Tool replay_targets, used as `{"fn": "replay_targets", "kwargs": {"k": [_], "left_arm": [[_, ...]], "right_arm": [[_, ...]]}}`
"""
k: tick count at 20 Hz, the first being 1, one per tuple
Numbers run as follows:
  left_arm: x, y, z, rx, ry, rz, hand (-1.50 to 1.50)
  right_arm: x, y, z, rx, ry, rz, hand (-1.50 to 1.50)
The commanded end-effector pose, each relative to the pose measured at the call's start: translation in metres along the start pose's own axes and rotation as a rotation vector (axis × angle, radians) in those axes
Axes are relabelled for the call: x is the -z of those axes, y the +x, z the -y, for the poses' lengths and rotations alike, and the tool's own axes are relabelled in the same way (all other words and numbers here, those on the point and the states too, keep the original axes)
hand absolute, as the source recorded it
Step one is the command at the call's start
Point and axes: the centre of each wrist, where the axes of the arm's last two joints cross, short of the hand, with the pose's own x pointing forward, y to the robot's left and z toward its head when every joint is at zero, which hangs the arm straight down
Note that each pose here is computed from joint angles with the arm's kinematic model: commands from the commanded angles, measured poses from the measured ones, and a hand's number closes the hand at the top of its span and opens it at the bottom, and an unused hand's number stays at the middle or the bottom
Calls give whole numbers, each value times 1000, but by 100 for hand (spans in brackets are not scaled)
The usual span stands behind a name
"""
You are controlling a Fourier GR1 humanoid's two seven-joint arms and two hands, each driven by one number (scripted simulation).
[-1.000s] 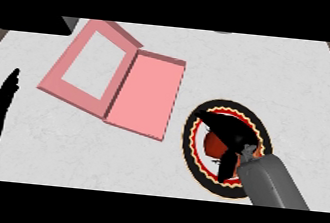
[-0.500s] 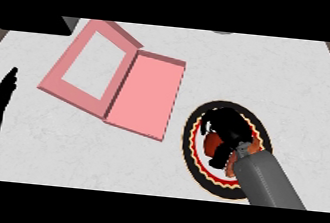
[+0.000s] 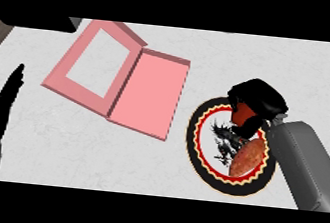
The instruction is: Pick the bell pepper from the plate and place it in the cardboard box
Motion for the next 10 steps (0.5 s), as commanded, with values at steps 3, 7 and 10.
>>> {"fn": "replay_targets", "kwargs": {"k": [3,7,10], "left_arm": [[1,0,-8,6,-3,8,0],[7,-1,-11,-4,9,10,0],[-4,-2,-5,-4,17,-8,0]], "right_arm": [[-9,-60,53,-90,-169,89,150],[8,-57,88,-30,-316,161,150],[5,-54,100,-45,-458,294,150]]}}
